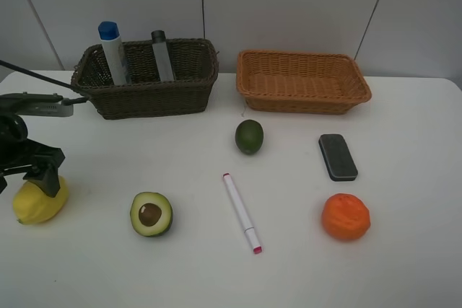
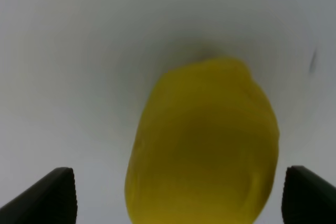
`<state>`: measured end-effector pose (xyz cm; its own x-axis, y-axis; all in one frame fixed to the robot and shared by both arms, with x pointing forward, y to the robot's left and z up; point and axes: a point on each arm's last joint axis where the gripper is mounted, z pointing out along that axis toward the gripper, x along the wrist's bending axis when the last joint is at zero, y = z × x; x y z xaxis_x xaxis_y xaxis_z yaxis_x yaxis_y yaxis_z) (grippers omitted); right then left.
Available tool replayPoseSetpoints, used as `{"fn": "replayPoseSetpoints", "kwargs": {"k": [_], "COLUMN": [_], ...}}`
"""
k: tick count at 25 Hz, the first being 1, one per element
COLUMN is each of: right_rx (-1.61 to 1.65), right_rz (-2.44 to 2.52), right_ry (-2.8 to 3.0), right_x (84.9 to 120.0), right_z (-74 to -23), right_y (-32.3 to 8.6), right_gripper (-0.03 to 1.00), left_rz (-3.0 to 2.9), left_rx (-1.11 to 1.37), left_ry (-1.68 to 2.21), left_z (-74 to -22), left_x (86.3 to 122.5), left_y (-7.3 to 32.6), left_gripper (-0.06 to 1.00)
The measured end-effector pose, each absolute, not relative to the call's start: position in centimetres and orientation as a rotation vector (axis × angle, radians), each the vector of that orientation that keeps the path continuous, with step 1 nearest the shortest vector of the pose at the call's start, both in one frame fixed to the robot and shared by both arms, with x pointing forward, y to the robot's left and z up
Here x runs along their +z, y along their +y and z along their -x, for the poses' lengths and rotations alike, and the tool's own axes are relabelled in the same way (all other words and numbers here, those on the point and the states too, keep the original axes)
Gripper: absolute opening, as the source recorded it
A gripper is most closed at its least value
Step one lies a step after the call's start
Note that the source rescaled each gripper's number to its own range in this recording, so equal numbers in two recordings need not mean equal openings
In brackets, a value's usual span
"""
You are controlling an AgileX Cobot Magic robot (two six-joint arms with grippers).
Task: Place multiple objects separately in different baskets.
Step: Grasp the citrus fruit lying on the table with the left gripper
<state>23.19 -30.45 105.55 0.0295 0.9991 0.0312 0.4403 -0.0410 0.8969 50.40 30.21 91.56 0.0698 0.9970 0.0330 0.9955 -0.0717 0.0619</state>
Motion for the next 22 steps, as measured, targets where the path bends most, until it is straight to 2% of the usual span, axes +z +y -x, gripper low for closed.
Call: {"fn": "replayPoseSetpoints", "kwargs": {"k": [10,22], "right_rx": [0.969,0.969], "right_rz": [-1.577,-1.577], "right_ry": [1.502,1.502], "right_x": [105.6,105.6], "right_z": [-23.2,-23.2], "right_y": [-30.5,-30.5], "right_gripper": [1.00,1.00], "left_rz": [-2.329,-2.271], "left_rx": [-0.010,-0.018], "left_ry": [2.168,2.187], "left_z": [-51.5,-51.7], "left_x": [87.9,87.6], "left_y": [30.2,29.9], "left_gripper": [1.00,0.99]}}
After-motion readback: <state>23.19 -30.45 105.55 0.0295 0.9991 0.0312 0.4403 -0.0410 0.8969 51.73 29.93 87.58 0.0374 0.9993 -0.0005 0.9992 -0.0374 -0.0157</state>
